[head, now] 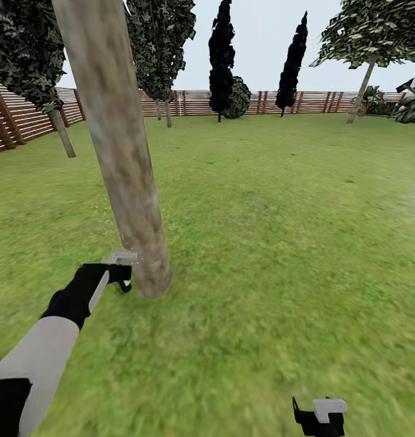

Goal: In the garden, pick up the pesticide atomizer on the floor and spray pesticide onto both trees until each tree trunk is fully covered.

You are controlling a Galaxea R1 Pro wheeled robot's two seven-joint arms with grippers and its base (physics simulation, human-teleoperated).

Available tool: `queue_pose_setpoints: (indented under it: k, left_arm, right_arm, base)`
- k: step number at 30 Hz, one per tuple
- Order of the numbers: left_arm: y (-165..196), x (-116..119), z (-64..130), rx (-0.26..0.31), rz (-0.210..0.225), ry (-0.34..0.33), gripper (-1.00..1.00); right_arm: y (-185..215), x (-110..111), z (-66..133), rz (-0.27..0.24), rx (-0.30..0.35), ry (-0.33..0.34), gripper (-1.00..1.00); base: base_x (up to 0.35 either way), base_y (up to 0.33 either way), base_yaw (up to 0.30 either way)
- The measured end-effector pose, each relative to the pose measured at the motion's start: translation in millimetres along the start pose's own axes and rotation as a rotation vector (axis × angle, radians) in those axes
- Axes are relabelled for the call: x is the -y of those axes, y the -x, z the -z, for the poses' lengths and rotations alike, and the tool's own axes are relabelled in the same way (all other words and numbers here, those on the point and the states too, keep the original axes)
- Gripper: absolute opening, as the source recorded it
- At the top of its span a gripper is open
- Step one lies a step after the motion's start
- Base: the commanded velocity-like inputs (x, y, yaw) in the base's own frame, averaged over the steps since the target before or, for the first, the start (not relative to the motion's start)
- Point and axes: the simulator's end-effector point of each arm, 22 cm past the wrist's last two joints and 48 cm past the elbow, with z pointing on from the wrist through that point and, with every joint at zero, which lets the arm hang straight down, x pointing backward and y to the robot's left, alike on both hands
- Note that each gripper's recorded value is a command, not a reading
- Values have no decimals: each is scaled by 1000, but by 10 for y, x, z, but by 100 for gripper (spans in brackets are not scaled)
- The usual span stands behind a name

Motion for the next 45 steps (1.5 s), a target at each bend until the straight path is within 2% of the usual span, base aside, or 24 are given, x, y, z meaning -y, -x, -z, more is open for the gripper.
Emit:
queue_pose_setpoints:
  k: [2,5,7,10,12,13,15,16,17,19,21,23,24,26,28,31,32,45]
  left_arm:
    - [147,41,42,-7,-18,-6,-100]
    - [520,-384,178,32,-25,19,-100]
    - [534,-480,209,27,-27,10,-100]
    - [506,-399,196,22,-27,-8,-100]
    - [577,-153,189,33,-22,-46,-100]
    - [672,-171,215,45,-27,-40,-100]
    - [1157,-234,362,103,-22,-33,-100]
    - [1256,-269,412,98,-17,-27,-100]
    - [1265,-336,454,66,-10,-15,-100]
    - [1238,-488,492,47,-3,5,-100]
    - [1197,-428,473,40,-3,-6,-100]
    - [1167,-195,448,24,-60,-35,-100]
    - [1186,-48,451,24,-74,-66,-100]
    - [1303,85,513,49,-97,-90,-100]
    - [1480,10,610,85,-106,-77,-100]
    - [1488,-348,653,87,-103,-24,-100]
    - [1500,-398,679,96,-103,-19,-100]
    - [1531,-415,703,109,-106,-13,-100]
  right_arm:
    - [1,-1,0,0,0,0,100]
    - [1,-2,-1,0,0,0,100]
    - [0,-1,-1,0,0,0,100]
    - [0,-1,-1,0,0,0,100]
    - [0,0,0,0,0,0,100]
    - [1,0,0,0,0,0,100]
    - [2,0,0,0,0,0,100]
    - [1,-1,0,0,0,0,100]
    - [1,-1,0,0,0,0,100]
    - [0,-1,-1,0,0,0,100]
    - [-1,0,-1,0,0,0,100]
    - [-1,0,0,0,0,0,100]
    - [-1,1,0,-1,0,0,100]
    - [0,-2,0,-1,0,0,100]
    - [1,-2,0,-1,0,0,100]
    - [0,-3,-1,0,0,0,100]
    - [0,-1,-1,0,0,0,100]
    - [0,-4,-1,0,0,2,100]
  base:
    - [0,0,0]
    - [0,0,0]
    - [-81,0,0]
    - [-242,0,0]
    - [-35,0,0]
    - [-7,0,0]
    - [-2,0,0]
    - [0,0,0]
    - [0,0,0]
    - [0,0,0]
    - [0,0,0]
    - [0,0,93]
    - [0,0,209]
    - [0,0,255]
    - [0,0,265]
    - [0,-39,77]
    - [0,-208,7]
    - [0,-268,0]
